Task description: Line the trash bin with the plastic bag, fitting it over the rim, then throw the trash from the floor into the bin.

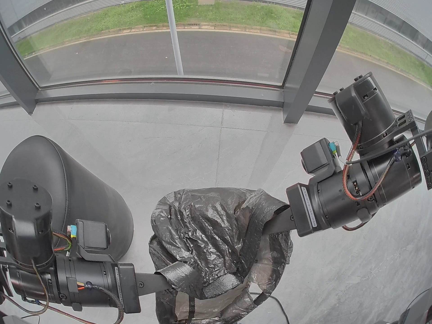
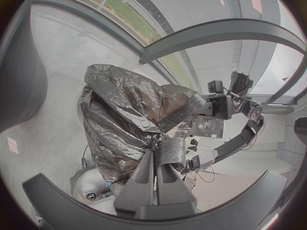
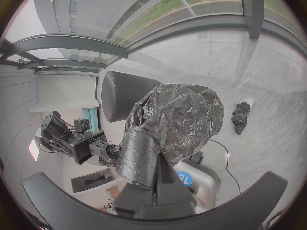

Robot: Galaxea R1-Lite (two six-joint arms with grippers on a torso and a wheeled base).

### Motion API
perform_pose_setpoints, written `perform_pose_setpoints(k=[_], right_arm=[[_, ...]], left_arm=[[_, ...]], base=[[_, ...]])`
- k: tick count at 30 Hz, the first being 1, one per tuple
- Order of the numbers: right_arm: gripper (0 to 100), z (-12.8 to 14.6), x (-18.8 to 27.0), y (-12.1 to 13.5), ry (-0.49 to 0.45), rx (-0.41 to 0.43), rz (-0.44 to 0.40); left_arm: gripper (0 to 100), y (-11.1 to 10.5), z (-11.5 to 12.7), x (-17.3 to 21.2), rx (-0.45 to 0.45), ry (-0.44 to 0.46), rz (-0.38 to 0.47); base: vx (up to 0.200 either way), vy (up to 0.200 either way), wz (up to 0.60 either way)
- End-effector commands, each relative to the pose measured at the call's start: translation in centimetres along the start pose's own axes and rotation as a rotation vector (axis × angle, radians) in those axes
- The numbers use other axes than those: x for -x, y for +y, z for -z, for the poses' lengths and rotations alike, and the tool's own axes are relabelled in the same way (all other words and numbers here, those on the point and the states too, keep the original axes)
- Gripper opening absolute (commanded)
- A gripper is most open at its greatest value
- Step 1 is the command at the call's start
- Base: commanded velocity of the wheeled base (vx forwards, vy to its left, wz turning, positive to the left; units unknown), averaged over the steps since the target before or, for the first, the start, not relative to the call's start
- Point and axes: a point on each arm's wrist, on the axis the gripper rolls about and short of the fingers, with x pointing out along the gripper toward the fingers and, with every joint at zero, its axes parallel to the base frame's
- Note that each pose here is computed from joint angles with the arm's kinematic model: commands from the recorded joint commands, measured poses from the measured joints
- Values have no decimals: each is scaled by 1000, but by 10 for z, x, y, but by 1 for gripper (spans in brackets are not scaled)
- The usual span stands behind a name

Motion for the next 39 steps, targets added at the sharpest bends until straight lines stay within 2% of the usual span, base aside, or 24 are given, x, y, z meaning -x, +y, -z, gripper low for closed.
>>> perform_pose_setpoints(k=[1,8,10,22,26,39], right_arm=[[0,-4,3,-2,7,-10,-1],[0,-4,24,7,45,-19,18],[0,-2,38,12,80,-31,35],[0,-4,9,4,153,-56,76],[0,-7,-8,-1,178,-64,91],[0,-19,-42,-16,160,-80,98]], left_arm=[[0,4,4,-5,16,38,-21],[0,2,6,-5,21,74,13],[0,1,7,-5,31,100,39],[0,12,15,-17,55,187,34],[0,19,11,-26,73,174,12],[0,45,-8,-68,130,123,-41]], base=[[0,0,0],[0,0,0],[0,0,0],[0,0,0],[0,0,0],[0,0,0]])
